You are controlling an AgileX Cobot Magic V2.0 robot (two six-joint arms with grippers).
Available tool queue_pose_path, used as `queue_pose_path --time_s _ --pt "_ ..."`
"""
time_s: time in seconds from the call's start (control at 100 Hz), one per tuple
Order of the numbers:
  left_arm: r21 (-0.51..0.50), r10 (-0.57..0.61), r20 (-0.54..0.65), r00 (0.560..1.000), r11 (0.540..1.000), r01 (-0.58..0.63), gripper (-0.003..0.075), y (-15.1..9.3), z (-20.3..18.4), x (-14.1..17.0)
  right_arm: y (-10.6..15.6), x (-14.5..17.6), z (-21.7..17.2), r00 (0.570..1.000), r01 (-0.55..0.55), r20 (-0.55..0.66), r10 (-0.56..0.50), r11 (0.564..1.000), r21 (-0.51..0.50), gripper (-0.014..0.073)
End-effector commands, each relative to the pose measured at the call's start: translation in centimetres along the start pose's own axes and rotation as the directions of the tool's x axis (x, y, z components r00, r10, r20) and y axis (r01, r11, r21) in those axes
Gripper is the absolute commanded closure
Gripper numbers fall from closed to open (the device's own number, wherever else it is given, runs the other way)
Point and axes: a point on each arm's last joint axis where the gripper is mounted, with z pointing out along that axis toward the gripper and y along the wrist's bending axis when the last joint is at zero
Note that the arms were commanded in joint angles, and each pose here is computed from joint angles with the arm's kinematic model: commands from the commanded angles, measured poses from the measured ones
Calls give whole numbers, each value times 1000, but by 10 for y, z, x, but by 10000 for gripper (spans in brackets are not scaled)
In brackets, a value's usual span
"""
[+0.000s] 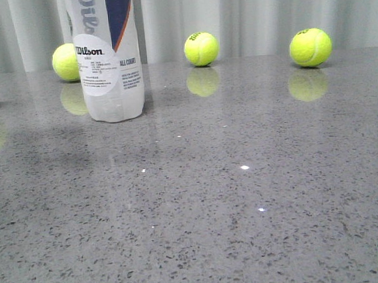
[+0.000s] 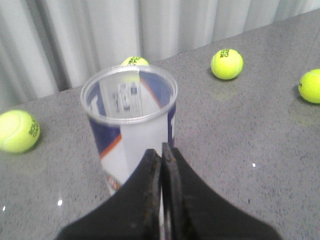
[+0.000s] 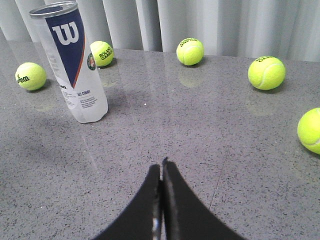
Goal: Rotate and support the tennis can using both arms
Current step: 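Release the upright can and raise the left gripper away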
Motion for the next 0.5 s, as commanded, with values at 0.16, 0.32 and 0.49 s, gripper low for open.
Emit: queue_pose_path --time_s 0.16,0.32,0.49 --pt "-9 -17 168 986 1000 19 741 -2 -45 22 1 -14 -2 996 6 89 -6 1000 -4 659" --pt "-18 -29 235 972 999 34 741 -2 -63 48 1 -14 -2 996 6 89 -6 1000 -4 659" --pt "-24 -30 222 975 999 36 741 -2 -79 83 1 -14 -2 996 6 89 -6 1000 -4 659"
